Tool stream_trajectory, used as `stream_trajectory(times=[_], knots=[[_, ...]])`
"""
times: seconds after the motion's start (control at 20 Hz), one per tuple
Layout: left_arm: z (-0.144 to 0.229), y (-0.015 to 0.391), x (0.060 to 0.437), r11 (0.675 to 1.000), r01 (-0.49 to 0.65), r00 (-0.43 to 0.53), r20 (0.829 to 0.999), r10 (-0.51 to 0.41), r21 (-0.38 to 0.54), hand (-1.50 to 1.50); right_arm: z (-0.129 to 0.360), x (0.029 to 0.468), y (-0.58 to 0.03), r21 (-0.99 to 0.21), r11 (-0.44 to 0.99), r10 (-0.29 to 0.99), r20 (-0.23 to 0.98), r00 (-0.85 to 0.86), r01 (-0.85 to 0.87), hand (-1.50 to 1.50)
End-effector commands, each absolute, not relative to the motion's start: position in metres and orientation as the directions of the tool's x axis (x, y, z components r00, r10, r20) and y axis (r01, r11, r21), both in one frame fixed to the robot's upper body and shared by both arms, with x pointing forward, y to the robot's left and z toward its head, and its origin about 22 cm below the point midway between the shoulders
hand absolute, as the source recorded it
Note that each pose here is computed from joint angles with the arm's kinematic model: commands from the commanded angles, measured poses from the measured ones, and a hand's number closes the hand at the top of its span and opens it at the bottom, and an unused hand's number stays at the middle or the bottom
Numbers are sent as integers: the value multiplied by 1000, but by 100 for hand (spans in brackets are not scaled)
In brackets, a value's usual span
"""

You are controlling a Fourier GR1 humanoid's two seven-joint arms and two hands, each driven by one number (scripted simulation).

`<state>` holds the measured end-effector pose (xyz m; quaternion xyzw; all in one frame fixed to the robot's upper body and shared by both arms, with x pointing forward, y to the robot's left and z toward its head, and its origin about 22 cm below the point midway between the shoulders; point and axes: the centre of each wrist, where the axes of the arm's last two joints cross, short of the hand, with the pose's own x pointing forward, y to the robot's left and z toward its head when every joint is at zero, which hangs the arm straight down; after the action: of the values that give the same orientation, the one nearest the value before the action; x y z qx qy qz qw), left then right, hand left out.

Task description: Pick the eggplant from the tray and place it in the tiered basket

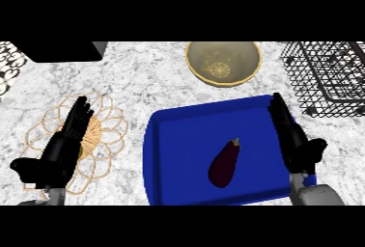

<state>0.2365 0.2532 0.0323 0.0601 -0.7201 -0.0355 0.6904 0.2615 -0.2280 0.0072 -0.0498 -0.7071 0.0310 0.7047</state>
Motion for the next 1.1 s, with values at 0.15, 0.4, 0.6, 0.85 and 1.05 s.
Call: stream_trajectory(times=[0.15, 0.4, 0.6, 0.85, 1.05], knots=[[41, 275, 253, 986, -30, 43, 986, -160, 161, 0, 53, 270, -121, -125, 983, 151, 967, -205, 137, 150], [27, 281, 240, 990, -44, 117, 984, -131, 137, 0, -19, 262, -197, -325, 720, 250, 946, 207, 613, -150], [26, 282, 246, 993, 0, 130, 984, -119, 120, 0, -32, 254, -151, -344, 604, 341, 927, 157, 718, -150], [34, 288, 251, 991, -2, 158, 979, -129, 131, 0, -41, 256, -146, -554, 573, 508, 818, 269, 603, -150], [38, 294, 253, 990, -15, 147, 980, -134, 138, 0, -56, 252, -166, -751, 514, 600, 660, 453, 414, -150]])
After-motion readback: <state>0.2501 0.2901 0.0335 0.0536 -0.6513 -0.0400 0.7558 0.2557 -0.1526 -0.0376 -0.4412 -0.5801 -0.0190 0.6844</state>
